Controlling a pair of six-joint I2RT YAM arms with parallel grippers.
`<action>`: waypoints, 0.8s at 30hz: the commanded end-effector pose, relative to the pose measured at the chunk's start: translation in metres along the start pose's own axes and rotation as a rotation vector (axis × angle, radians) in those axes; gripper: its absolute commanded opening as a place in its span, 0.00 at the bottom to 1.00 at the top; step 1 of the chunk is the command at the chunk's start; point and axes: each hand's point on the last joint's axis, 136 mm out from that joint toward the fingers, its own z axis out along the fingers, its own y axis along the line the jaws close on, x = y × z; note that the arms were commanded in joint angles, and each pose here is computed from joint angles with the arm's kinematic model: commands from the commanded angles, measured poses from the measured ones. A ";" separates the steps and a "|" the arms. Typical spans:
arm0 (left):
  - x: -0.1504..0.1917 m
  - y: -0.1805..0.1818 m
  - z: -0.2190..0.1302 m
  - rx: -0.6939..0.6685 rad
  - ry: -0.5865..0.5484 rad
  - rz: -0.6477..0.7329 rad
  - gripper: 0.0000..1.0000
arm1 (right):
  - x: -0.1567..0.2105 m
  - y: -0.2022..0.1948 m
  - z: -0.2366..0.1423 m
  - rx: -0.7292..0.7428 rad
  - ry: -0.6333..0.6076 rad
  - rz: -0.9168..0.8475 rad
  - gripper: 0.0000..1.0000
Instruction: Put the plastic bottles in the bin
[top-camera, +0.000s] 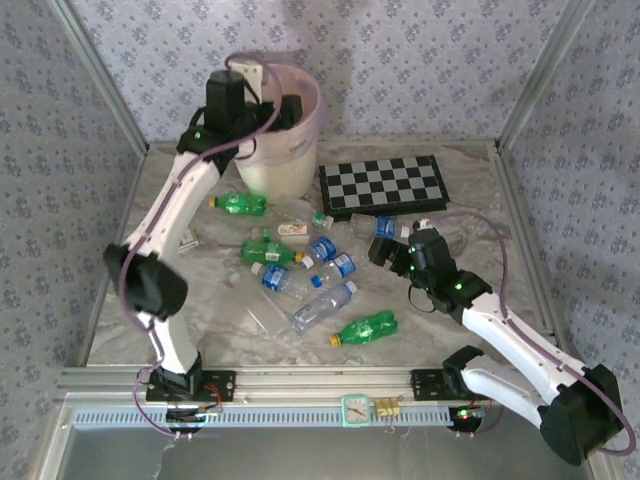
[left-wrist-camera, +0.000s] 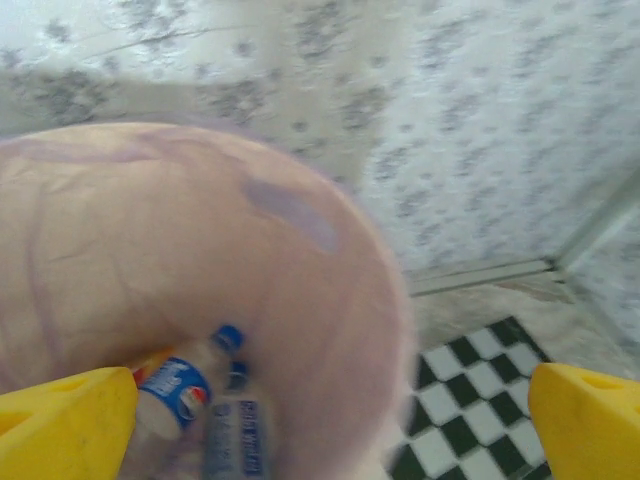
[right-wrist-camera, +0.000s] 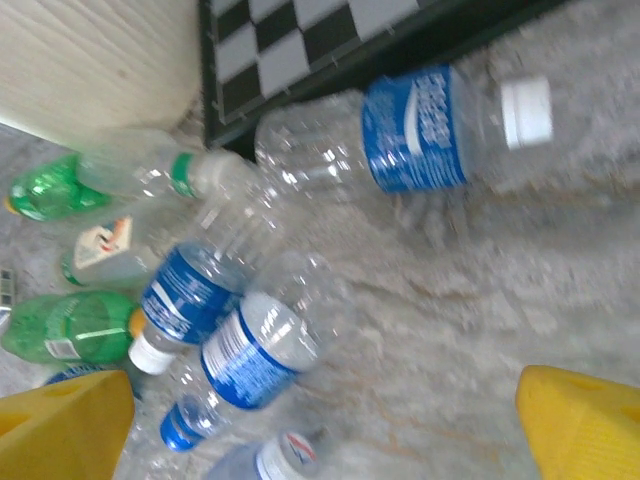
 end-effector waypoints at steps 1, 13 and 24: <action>-0.006 -0.015 -0.028 0.083 -0.134 -0.043 1.00 | 0.027 -0.021 -0.012 0.099 0.097 0.083 1.00; 0.169 -0.008 -0.082 0.062 0.007 -0.281 1.00 | 0.122 -0.048 -0.057 0.216 0.429 0.193 1.00; 0.251 -0.012 -0.077 0.022 0.172 -0.309 1.00 | 0.166 -0.018 -0.032 0.096 0.569 0.308 1.00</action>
